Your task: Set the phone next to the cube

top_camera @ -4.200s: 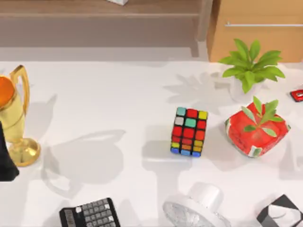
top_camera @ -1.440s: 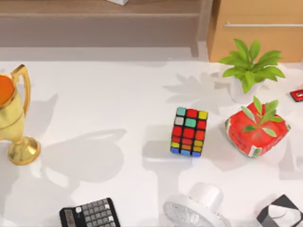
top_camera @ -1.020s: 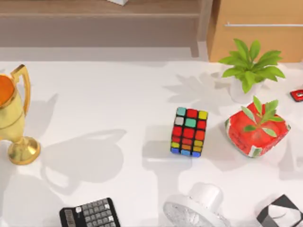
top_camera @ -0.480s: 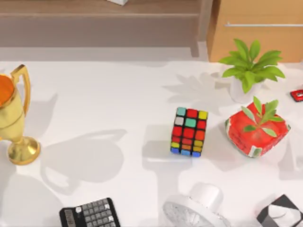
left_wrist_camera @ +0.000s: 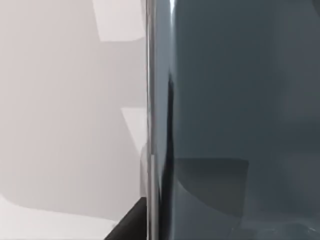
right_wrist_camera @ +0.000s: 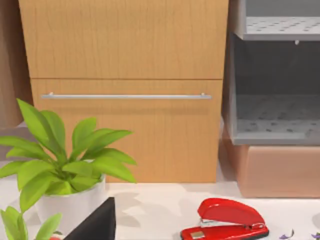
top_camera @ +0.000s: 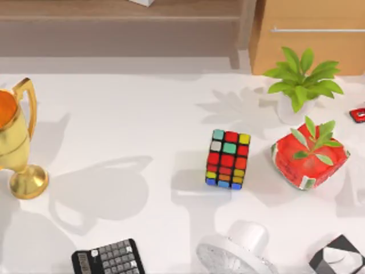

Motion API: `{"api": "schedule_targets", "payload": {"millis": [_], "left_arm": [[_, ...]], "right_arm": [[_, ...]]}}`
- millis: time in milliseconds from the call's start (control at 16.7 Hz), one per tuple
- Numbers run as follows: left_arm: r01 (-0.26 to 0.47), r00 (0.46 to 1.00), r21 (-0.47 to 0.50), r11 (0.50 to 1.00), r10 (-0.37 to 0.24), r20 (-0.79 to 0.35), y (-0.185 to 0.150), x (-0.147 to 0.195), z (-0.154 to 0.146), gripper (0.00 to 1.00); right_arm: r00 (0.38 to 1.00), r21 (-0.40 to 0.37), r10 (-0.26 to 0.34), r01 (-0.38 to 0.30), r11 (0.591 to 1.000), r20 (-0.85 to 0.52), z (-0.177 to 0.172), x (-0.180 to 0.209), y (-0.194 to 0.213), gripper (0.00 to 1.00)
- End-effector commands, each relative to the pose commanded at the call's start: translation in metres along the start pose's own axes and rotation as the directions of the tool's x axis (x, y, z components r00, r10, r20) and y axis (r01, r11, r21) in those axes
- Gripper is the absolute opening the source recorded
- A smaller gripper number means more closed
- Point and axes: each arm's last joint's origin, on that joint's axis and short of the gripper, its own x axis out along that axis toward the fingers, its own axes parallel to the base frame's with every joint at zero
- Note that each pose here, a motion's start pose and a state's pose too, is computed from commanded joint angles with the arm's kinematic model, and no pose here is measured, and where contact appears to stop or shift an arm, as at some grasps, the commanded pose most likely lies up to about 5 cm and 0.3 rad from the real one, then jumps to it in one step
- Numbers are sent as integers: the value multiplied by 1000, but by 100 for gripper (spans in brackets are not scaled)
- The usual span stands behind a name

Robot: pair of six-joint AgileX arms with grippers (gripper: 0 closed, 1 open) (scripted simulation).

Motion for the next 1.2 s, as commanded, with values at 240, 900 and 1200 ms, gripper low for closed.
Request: {"api": "schedule_targets", "payload": {"millis": [240, 900, 1200], "left_arm": [[0, 1000, 0, 1000, 0, 0, 0, 0, 0, 0], [5, 1000, -2, 1000, -5, 13, -1, -24, 1, 0], [6, 1000, -1, 1000, -6, 10, -1, -26, 1, 0]], "right_arm": [[1000, 0, 0, 0, 1000, 0, 0, 0, 0, 100], [1000, 0, 0, 0, 1000, 0, 0, 0, 0, 100], [1000, 0, 0, 0, 1000, 0, 0, 0, 0, 100]]}}
